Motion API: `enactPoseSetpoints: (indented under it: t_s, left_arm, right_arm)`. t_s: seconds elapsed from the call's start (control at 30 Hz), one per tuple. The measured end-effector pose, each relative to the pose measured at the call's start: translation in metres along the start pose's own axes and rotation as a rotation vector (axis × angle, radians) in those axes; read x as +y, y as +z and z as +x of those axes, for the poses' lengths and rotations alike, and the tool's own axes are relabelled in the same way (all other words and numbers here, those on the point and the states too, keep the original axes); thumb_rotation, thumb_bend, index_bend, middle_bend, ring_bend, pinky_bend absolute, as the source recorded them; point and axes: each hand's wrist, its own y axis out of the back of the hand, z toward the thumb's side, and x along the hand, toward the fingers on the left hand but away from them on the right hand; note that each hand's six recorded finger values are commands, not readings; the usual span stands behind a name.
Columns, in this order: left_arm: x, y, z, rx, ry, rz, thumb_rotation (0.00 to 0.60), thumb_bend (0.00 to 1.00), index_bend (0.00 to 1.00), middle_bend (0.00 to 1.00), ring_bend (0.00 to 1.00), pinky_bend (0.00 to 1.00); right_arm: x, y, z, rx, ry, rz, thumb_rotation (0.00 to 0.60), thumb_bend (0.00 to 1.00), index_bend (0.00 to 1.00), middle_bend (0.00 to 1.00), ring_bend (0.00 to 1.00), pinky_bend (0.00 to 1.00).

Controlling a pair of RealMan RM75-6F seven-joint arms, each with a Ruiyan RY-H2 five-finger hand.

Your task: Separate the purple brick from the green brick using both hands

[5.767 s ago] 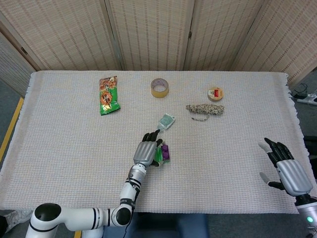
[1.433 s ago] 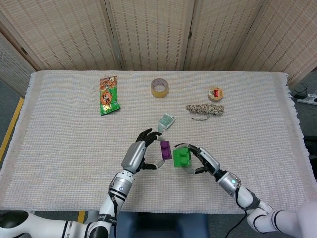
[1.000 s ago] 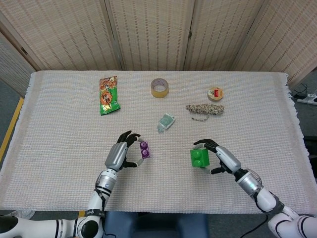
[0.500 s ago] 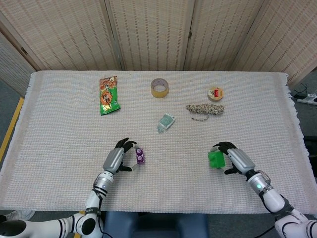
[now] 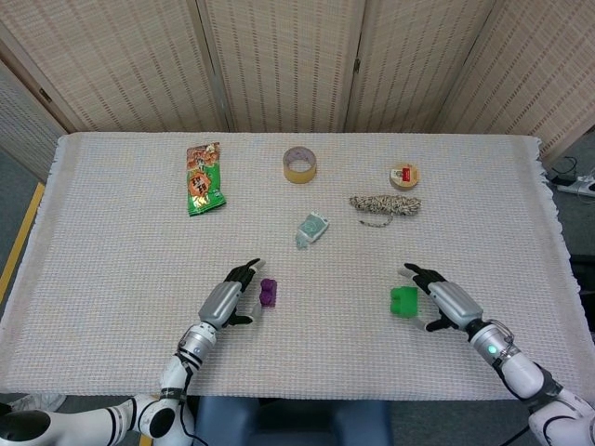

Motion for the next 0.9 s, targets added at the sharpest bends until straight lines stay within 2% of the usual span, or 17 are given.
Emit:
enactPoseSetpoints:
  t_s: [0.23, 0.37, 0.47, 0.6, 0.7, 0.8, 0.9]
  left_arm:
    - [0.008, 0.005, -0.005, -0.021, 0.016, 0.015, 0.600, 0.51, 0.00, 0.00, 0.00, 0.00]
    - [0.020, 0.014, -0.014, -0.054, 0.026, 0.032, 0.600, 0.50, 0.00, 0.00, 0.00, 0.00]
    - [0.036, 0.019, -0.027, -0.084, 0.033, 0.078, 0.600, 0.50, 0.00, 0.00, 0.00, 0.00]
    - [0.067, 0.004, -0.057, -0.087, 0.051, 0.202, 0.600, 0.50, 0.00, 0.00, 0.00, 0.00]
    - [0.094, -0.020, -0.094, -0.044, 0.074, 0.322, 0.600, 0.50, 0.00, 0.00, 0.00, 0.00]
    - [0.115, -0.036, -0.128, 0.006, 0.119, 0.454, 0.600, 0.49, 0.00, 0.00, 0.00, 0.00]
    - [0.128, -0.046, -0.158, 0.060, 0.200, 0.578, 0.600, 0.49, 0.00, 0.00, 0.00, 0.00]
  right_arm:
    - [0.010, 0.009, 0.009, 0.029, -0.012, 0.018, 0.600, 0.38, 0.00, 0.00, 0.00, 0.00]
    - [0.023, 0.017, 0.020, 0.065, -0.066, 0.100, 0.600, 0.37, 0.00, 0.00, 0.00, 0.00]
    - [0.033, 0.024, 0.035, 0.083, -0.124, 0.177, 0.600, 0.38, 0.00, 0.00, 0.00, 0.00]
    - [0.043, 0.030, 0.060, 0.069, -0.237, 0.298, 0.600, 0.38, 0.00, 0.00, 0.00, 0.00]
    - [0.045, 0.026, 0.081, 0.021, -0.325, 0.398, 0.600, 0.37, 0.00, 0.00, 0.00, 0.00]
    - [0.043, 0.017, 0.106, -0.053, -0.396, 0.465, 0.600, 0.38, 0.00, 0.00, 0.00, 0.00]
    - [0.039, 0.010, 0.116, -0.091, -0.409, 0.467, 0.600, 0.37, 0.00, 0.00, 0.00, 0.00]
